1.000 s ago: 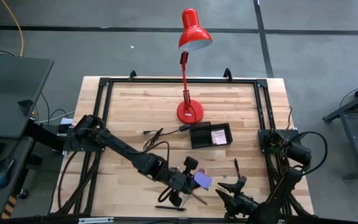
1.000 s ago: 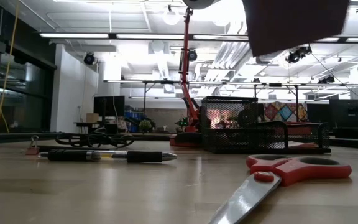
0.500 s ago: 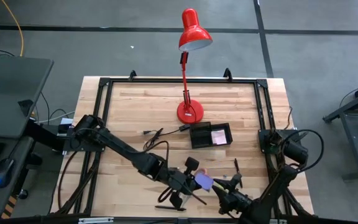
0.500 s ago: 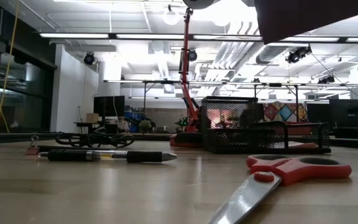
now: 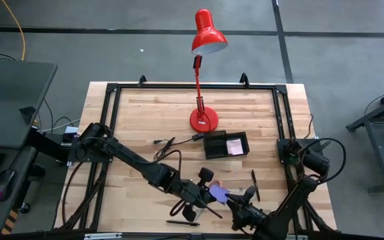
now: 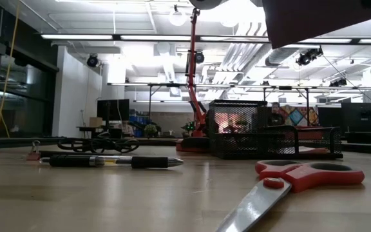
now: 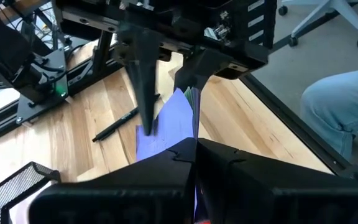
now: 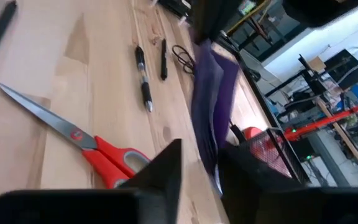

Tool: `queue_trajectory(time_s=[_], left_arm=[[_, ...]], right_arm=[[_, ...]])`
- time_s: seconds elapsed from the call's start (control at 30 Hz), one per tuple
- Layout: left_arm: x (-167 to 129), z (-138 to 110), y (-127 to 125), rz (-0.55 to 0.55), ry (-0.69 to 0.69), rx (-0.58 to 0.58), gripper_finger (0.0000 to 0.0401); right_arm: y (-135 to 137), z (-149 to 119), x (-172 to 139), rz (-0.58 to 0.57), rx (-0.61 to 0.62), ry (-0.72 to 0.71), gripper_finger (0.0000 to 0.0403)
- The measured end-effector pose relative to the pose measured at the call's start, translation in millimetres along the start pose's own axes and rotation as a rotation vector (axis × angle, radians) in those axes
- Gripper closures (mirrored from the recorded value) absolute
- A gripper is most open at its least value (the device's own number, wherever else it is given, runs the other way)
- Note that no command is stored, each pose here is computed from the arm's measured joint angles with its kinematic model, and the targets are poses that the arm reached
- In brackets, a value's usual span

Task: Pick and place office supplies into organizer
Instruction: Put the purple sticky notes into the desk organizer

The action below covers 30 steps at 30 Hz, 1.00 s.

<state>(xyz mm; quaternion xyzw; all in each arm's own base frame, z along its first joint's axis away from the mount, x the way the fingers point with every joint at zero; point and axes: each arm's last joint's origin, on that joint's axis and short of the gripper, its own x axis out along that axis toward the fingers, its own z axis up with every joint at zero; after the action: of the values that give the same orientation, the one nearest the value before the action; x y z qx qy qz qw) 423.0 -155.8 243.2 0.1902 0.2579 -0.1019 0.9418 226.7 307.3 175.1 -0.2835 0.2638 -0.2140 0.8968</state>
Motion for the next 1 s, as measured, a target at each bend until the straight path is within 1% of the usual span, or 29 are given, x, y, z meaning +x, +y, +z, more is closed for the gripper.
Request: queue_trajectory(time_s=[0.1,0.13,0.23,0.37,0.47,0.53,0.63,0.7,0.73,0.8,0.87,0.93,1.0], left_arm=[[0,0,0,0.0,0.001,0.0,0.0401],[0,0,0,0.0,0.001,0.0,0.0401],[0,-1,0,0.002,0.011,-0.001,0.04],[0,-7,0,0.051,0.078,-0.009,0.0383],[-1,-13,0,0.088,0.153,-0.028,0.0354],[-2,-19,1,0.112,0.207,-0.051,0.0327],[-5,-28,1,0.175,0.309,-0.072,0.0282],[-8,-33,-1,0.17,0.356,-0.104,0.0256],[-8,-33,-4,0.139,0.358,-0.122,0.0244],[-6,-35,-10,0.064,0.329,-0.152,0.0227],[-2,-39,-18,0.019,0.267,-0.17,0.0216],[2,-41,-29,-0.014,0.152,-0.191,0.0212],[5,-46,-35,-0.016,0.047,-0.199,0.0212]], right_arm=[[3,2,0,0.006,-0.006,-0.018,0.0383],[3,3,1,0.008,-0.007,-0.019,0.0392],[3,4,2,0.004,0.016,-0.024,0.0398],[0,1,3,-0.008,0.046,-0.004,0.04],[-4,-2,2,-0.009,0.089,0.034,0.0401],[-5,-5,0,-0.011,0.111,0.052,0.0401],[-9,-8,-2,-0.029,0.139,0.067,0.0401],[-14,-11,-2,-0.039,0.154,0.118,0.0402],[-17,-13,-2,-0.051,0.159,0.162,0.0402],[-24,-16,0,-0.084,0.179,0.238,0.0402],[-25,-19,2,-0.104,0.19,0.245,0.0402],[-26,-23,4,-0.117,0.188,0.234,0.0402],[-26,-27,4,-0.124,0.2,0.245,0.0402]])
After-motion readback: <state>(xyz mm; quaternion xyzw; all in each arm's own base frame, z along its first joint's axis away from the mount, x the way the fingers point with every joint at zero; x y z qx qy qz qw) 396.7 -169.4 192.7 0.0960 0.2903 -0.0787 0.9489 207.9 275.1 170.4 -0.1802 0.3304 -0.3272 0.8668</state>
